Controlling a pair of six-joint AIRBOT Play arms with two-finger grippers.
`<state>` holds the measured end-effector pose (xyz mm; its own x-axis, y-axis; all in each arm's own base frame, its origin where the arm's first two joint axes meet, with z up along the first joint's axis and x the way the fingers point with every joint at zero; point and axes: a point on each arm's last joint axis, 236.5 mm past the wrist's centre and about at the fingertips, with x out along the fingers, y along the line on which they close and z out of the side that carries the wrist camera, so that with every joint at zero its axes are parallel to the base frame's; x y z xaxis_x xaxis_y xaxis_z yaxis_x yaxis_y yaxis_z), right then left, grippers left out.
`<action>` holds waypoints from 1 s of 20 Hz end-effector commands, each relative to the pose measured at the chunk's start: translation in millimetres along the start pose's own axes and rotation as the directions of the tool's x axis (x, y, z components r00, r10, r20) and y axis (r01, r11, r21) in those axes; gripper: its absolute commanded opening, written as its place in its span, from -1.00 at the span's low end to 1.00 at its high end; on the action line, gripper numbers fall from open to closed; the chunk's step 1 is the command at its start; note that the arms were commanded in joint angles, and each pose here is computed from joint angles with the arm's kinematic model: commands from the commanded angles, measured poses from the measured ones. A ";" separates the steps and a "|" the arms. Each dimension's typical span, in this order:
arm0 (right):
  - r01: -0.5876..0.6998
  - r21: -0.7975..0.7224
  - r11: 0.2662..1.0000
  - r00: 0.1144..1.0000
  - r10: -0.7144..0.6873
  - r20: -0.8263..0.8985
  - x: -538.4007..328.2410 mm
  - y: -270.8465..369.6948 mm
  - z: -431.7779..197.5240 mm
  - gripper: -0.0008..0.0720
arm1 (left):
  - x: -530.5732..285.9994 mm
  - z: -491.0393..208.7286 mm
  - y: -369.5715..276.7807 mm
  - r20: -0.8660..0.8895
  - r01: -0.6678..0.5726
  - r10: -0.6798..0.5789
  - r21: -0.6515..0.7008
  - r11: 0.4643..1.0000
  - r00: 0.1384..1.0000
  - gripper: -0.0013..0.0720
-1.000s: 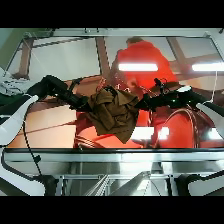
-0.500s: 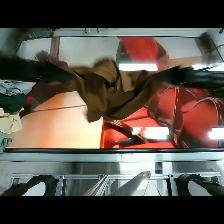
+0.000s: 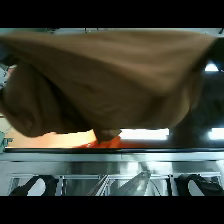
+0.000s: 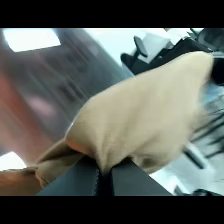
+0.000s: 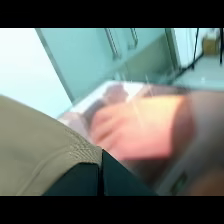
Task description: Fold the shirts.
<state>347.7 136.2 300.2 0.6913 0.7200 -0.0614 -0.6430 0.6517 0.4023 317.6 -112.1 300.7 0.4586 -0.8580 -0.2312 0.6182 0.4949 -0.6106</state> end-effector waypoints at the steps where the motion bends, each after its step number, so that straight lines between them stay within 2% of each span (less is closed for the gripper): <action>1: 0.042 0.191 0.981 0.981 -0.004 -0.193 59.7 -79.5 -83.4 -0.93 | 44.0 -48.6 103.6 -0.133 -0.030 -0.005 -0.261 0.965 0.991 -0.91; 4: 0.119 0.338 0.933 0.941 0.003 -0.339 95.7 -138.2 -169.5 -0.93 | 102.3 -97.3 166.2 -0.240 -0.033 -0.068 -0.394 0.919 0.968 -0.90; 5: 0.153 0.375 0.914 0.928 -0.003 -0.373 100.9 -154.4 -193.1 -0.93 | 119.8 -112.8 184.6 -0.261 -0.042 -0.076 -0.419 0.907 0.962 -0.77; 6: 0.178 0.403 0.898 0.917 -0.004 -0.398 103.4 -166.1 -211.3 -0.93 | 135.4 -127.4 203.6 -0.289 -0.061 -0.080 -0.449 0.891 0.954 0.02; 7: 0.199 0.419 0.886 0.911 -0.010 -0.411 103.0 -175.9 -221.7 -0.93 | 145.6 -136.5 217.7 -0.314 -0.072 -0.091 -0.471 0.879 0.945 0.73; 8: 0.217 0.438 0.872 0.909 -0.017 -0.417 100.8 -183.6 -227.0 -0.92 | 152.7 -140.3 230.2 -0.325 -0.075 -0.106 -0.499 0.863 0.940 0.98; 9: 0.240 0.451 0.860 0.904 -0.029 -0.427 96.3 -190.0 -229.4 -0.87 | 156.8 -140.5 239.6 -0.330 -0.077 -0.118 -0.521 0.850 0.937 0.98; 10: 0.271 0.465 0.843 0.898 -0.048 -0.436 89.4 -198.3 -229.8 -0.22 | 156.1 -138.3 246.7 -0.331 -0.076 -0.135 -0.552 0.830 0.934 0.98; 11: 0.305 0.479 0.823 0.893 -0.073 -0.444 80.6 -207.9 -228.4 0.08 | 151.8 -134.7 249.6 -0.333 -0.069 -0.154 -0.571 0.818 0.930 0.98; 14: 0.380 0.483 0.789 0.873 -0.133 -0.470 43.0 -231.3 -218.6 0.10 | 118.1 -116.3 240.2 -0.329 -0.028 -0.212 -0.595 0.803 0.920 0.98; 15: 0.398 0.490 0.775 0.867 -0.143 -0.478 30.2 -235.5 -215.4 0.30 | 105.3 -112.0 236.4 -0.321 -0.024 -0.212 -0.600 0.800 0.923 0.98; 16: 0.424 0.499 0.756 0.854 -0.150 -0.498 16.3 -239.7 -216.2 0.64 | 92.1 -109.9 233.8 -0.305 -0.030 -0.199 -0.608 0.794 0.931 0.98; 18: 0.497 0.498 0.710 0.806 -0.166 -0.568 -9.3 -250.2 -231.3 0.68 | 67.7 -128.6 230.9 -0.331 -0.103 -0.148 -0.634 0.766 0.932 0.98; 20: 0.568 0.456 0.685 0.744 -0.191 -0.640 -27.6 -262.3 -252.5 0.68 | 45.4 -173.4 218.3 -0.416 -0.225 -0.113 -0.678 0.700 0.902 0.98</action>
<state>436.4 33.7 -7.3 0.5019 0.6173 -0.6059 0.0028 0.6993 0.7148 410.4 -81.2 41.4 0.1259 -0.9157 -0.3817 0.0198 0.3870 -0.9219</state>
